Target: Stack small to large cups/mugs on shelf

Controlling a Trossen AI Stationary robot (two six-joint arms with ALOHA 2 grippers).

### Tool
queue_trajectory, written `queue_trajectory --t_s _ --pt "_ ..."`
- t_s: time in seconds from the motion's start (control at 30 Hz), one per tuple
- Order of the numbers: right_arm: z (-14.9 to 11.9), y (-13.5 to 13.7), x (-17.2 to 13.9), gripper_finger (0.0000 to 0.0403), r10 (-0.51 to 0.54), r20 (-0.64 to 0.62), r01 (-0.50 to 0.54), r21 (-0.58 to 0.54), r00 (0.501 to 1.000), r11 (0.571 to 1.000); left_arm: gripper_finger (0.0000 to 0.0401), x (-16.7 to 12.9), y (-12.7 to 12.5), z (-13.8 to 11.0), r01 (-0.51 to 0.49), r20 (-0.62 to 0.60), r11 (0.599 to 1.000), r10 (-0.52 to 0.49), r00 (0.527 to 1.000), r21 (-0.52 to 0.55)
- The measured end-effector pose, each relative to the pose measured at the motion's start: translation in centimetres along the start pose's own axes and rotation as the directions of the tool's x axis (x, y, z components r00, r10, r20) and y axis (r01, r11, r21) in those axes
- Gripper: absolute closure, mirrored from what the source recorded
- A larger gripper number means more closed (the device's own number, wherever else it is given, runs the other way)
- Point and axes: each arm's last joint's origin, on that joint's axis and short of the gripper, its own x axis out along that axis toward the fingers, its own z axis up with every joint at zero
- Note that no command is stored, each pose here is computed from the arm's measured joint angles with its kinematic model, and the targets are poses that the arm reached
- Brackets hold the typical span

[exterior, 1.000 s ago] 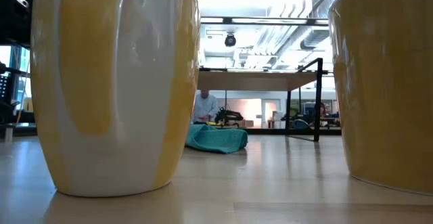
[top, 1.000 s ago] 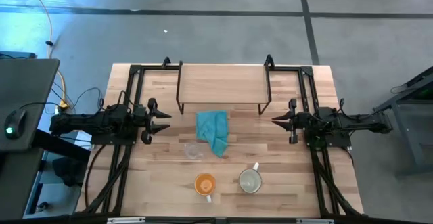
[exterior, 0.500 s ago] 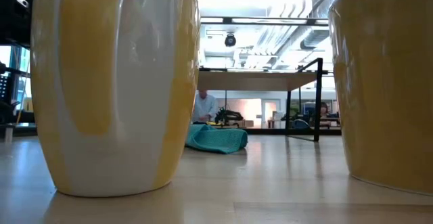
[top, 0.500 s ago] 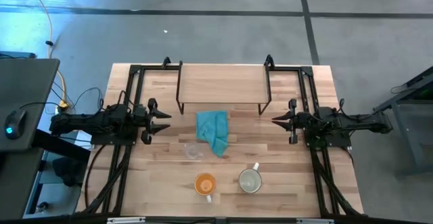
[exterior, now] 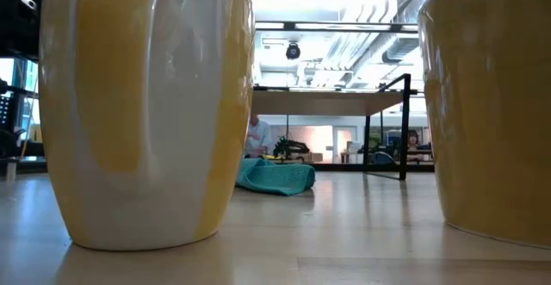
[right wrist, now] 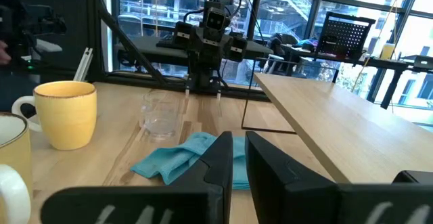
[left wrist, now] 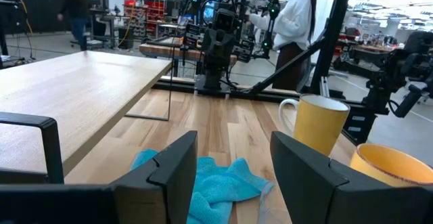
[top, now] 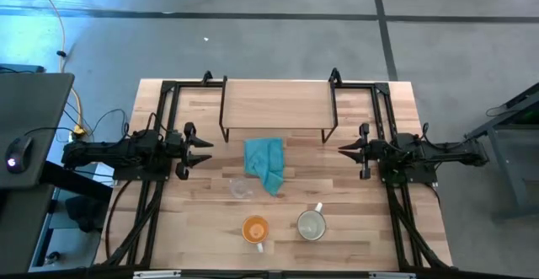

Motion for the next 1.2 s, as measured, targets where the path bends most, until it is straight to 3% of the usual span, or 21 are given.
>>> queue_trajectory --t_s 0.37,0.8,0.97,1.07,1.2 --pt "0.0 0.0 0.0 0.0371 0.0 0.0 0.0 0.0 1.0 1.0 0.0224 0.0 -0.1 0.6 0.013 0.059 1.0 -0.012 0.998 -0.021" --pt "0.0 0.0 0.0 0.0371 0.0 0.0 0.0 0.0 1.0 1.0 0.0224 0.0 -0.1 0.5 0.014 0.047 0.997 -0.01 0.999 -0.078" --pt "0.0 0.0 0.0 0.0371 0.0 0.001 0.0 0.001 1.0 1.0 0.0224 0.0 -0.1 0.5 0.019 0.051 0.984 -0.01 0.999 -0.176" --pt "0.1 0.0 0.0 0.0371 0.018 0.013 -0.019 0.129 1.0 0.992 0.0224 0.0 -0.1 0.6 0.028 0.061 0.964 -0.012 0.998 -0.266" --pt "0.3 0.1 0.0 0.0371 0.044 0.041 -0.056 0.368 0.998 0.928 0.0224 -0.1 -0.2 1.2 0.061 0.118 0.927 -0.018 0.993 -0.37"
